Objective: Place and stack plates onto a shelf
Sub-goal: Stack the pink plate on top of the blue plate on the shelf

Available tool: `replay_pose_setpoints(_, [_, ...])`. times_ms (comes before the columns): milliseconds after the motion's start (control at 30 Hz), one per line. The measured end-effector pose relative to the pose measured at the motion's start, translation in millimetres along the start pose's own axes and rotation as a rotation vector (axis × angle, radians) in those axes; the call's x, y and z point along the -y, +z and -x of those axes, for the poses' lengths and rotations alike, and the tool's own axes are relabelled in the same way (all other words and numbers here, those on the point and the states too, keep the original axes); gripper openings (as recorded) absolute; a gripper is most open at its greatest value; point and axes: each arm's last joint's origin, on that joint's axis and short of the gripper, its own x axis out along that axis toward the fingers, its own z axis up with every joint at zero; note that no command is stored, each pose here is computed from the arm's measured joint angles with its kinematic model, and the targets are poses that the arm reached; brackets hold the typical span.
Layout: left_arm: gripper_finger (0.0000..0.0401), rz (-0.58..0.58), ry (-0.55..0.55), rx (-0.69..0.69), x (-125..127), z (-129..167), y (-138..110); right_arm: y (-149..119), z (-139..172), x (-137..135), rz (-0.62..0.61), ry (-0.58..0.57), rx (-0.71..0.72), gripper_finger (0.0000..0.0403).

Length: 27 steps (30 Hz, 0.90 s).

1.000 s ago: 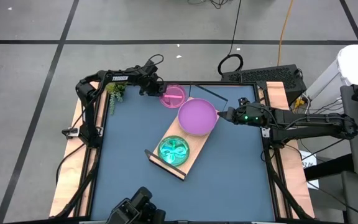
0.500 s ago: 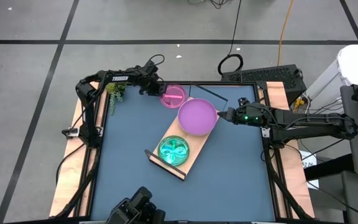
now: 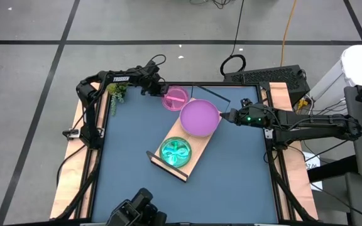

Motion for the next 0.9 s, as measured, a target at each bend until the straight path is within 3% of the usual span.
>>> replay_pose_setpoints(200, [0.0004,-0.025,-0.021,0.046,7.3,21.0,2.6,-0.1,0.0,0.0,0.002,0.0,-0.001,0.0121])
replay_pose_setpoints(567, [0.0004,-0.027,-0.059,0.224,10.5,90.5,11.9,-0.1,0.0,0.0,0.022,0.0,0.0,0.0121])
replay_pose_setpoints(900, [0.0003,-0.112,-0.132,0.283,37.6,149.6,-12.5,0.0,0.0,-0.1,0.026,0.0,0.0,0.012])
